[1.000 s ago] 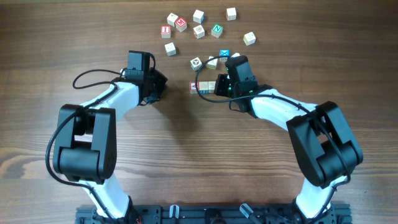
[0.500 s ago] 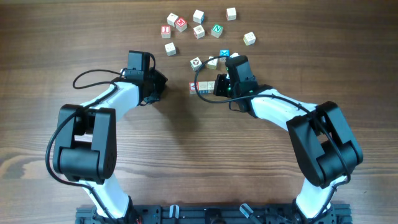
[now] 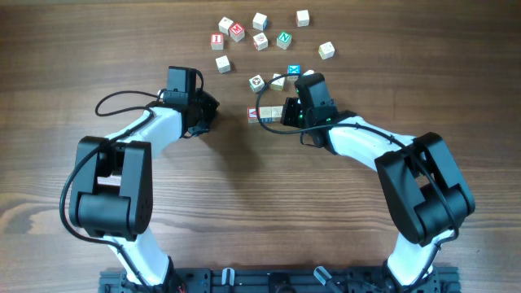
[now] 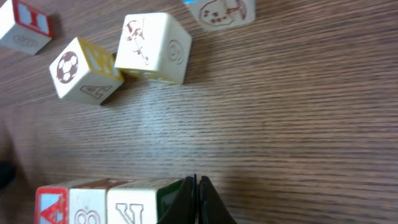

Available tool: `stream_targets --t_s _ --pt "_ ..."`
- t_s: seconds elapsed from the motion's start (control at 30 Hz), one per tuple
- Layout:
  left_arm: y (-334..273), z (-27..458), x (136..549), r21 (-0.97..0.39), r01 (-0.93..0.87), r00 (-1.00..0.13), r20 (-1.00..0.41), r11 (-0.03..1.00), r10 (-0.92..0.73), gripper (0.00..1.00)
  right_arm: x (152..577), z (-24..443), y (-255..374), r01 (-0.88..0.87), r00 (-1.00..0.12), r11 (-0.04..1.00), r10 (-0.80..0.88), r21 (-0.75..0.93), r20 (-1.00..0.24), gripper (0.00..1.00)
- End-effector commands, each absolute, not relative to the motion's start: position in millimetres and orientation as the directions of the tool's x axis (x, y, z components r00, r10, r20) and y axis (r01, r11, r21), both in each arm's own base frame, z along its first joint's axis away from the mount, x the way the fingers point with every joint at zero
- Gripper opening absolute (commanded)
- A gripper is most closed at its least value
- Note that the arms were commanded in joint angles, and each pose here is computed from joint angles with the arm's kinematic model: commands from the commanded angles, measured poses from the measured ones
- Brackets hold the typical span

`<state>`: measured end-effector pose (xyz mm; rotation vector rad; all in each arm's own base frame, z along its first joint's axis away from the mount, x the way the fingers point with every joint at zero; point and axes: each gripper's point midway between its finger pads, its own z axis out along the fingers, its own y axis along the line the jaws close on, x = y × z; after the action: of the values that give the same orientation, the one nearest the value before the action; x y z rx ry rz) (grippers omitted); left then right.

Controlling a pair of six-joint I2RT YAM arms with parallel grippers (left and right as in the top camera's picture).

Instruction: Form a horizontal line

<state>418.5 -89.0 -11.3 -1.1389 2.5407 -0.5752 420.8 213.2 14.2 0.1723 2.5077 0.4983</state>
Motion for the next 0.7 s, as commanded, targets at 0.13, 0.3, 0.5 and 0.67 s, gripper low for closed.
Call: stream_targets --t_s 0.13,0.3,0.5,0.67 --pt "-53 -89 349 -0.174 -0.755 -0.63 -0.074 0.632 -0.773 0.04 430 46 207 0.028 -0.781 0.928 0.252 0.372 -0.571 0.05" --pt "-53 -90 348 -0.171 -0.755 -0.631 -0.069 0.633 -0.772 0.04 447 78 219 -0.026 -0.737 0.908 0.264 0.417 -0.622 0.05" --pt "-53 -89 349 -0.174 -0.756 -0.63 -0.069 0.631 -0.774 0.04 459 102 233 -0.126 -0.706 0.903 0.209 0.411 -0.676 0.05" --pt "-55 -89 350 -0.183 -0.754 -0.631 -0.062 0.63 -0.773 0.04 465 132 256 -0.224 -0.71 0.857 0.182 0.464 -0.68 0.05"
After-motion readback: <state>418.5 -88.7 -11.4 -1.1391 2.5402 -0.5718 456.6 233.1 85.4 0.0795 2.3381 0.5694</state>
